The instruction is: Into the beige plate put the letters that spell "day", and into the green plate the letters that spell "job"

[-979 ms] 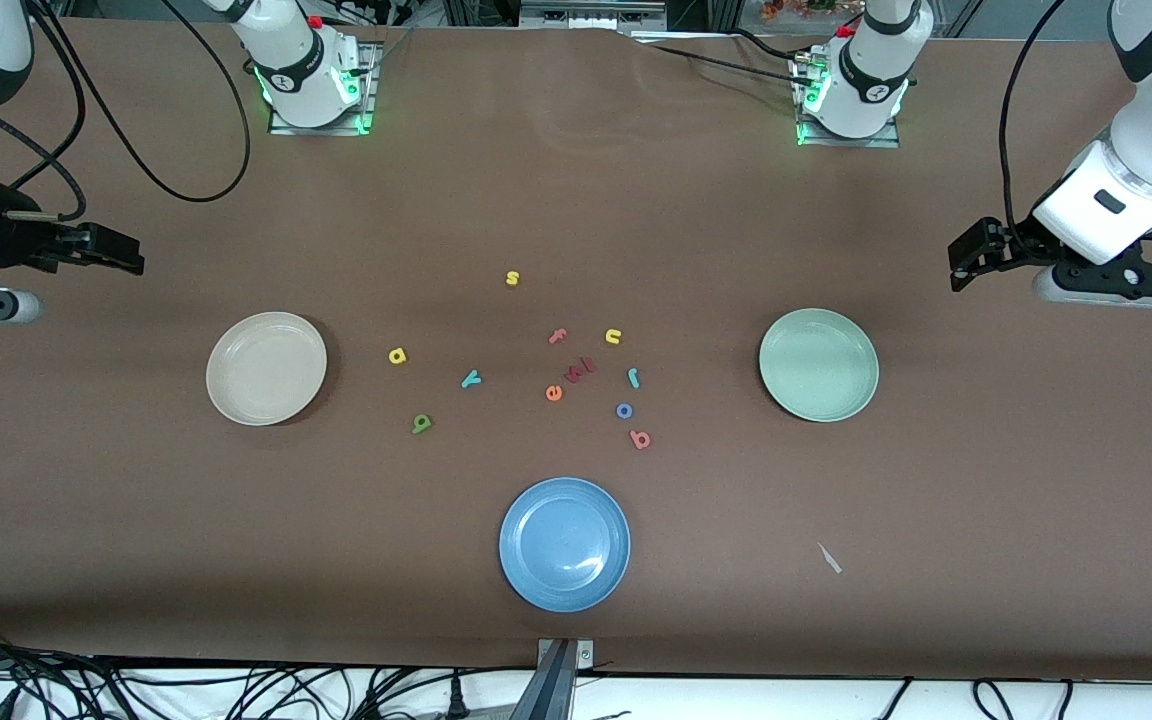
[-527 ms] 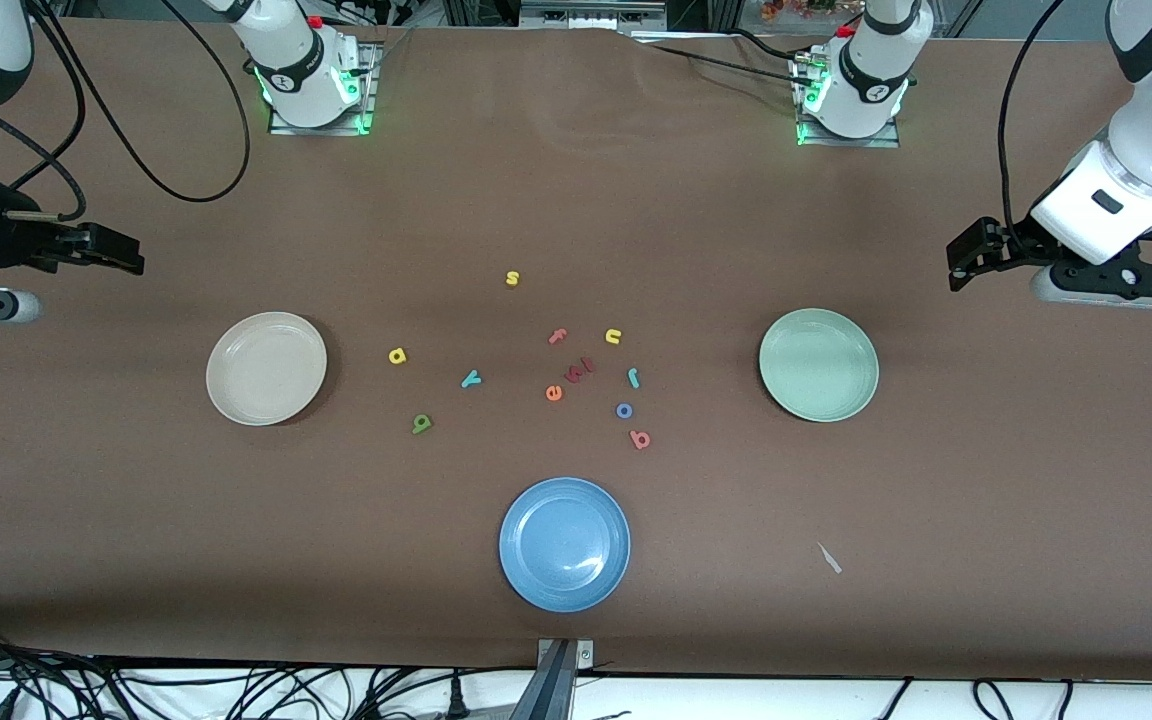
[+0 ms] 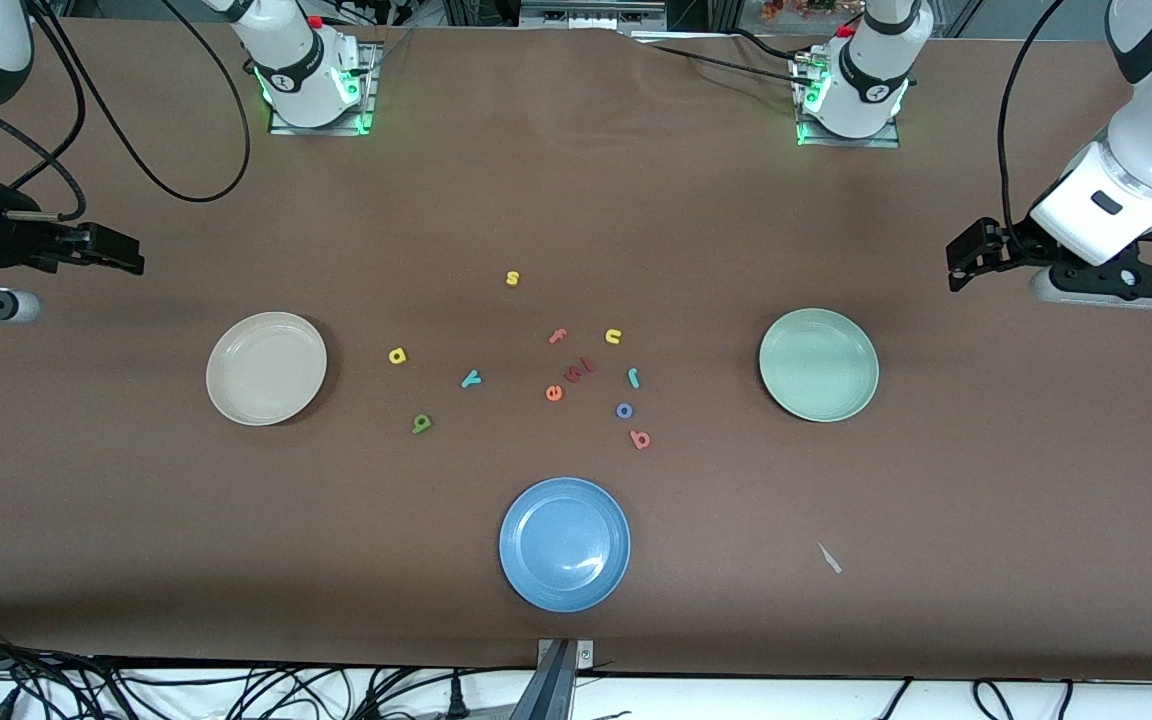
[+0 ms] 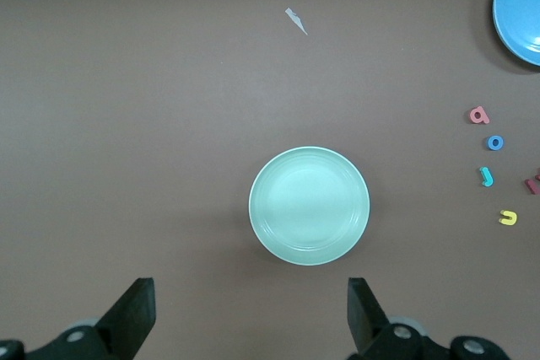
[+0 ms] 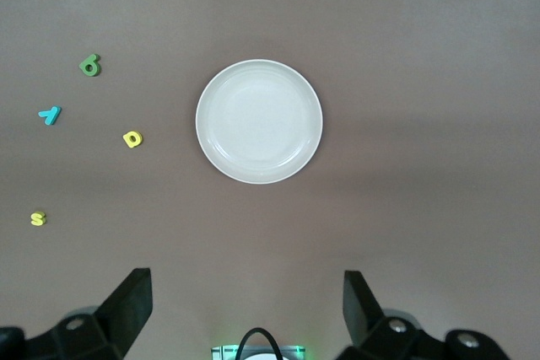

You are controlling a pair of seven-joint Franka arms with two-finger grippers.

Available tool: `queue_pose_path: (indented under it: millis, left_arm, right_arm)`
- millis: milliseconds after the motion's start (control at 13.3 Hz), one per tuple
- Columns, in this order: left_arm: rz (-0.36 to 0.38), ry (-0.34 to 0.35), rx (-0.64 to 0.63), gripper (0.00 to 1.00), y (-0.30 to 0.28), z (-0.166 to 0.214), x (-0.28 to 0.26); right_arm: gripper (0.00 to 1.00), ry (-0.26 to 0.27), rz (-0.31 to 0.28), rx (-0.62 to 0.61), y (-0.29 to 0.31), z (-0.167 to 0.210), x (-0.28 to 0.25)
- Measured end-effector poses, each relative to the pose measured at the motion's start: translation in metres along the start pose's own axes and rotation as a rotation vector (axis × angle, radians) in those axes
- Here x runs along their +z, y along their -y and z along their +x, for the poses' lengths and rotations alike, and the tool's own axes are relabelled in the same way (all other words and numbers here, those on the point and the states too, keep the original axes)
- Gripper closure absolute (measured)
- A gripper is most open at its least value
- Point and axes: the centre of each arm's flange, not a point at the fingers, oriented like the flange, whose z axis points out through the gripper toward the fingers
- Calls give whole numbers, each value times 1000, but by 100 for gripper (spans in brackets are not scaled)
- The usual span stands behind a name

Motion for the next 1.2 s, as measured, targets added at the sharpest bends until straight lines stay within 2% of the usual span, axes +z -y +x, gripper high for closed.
queue_pose_path:
  millis: [1205]
  left_arm:
    - [1, 5, -6, 0, 4, 0, 1]
  right_arm:
    - [0, 0, 0, 0, 0, 0, 0]
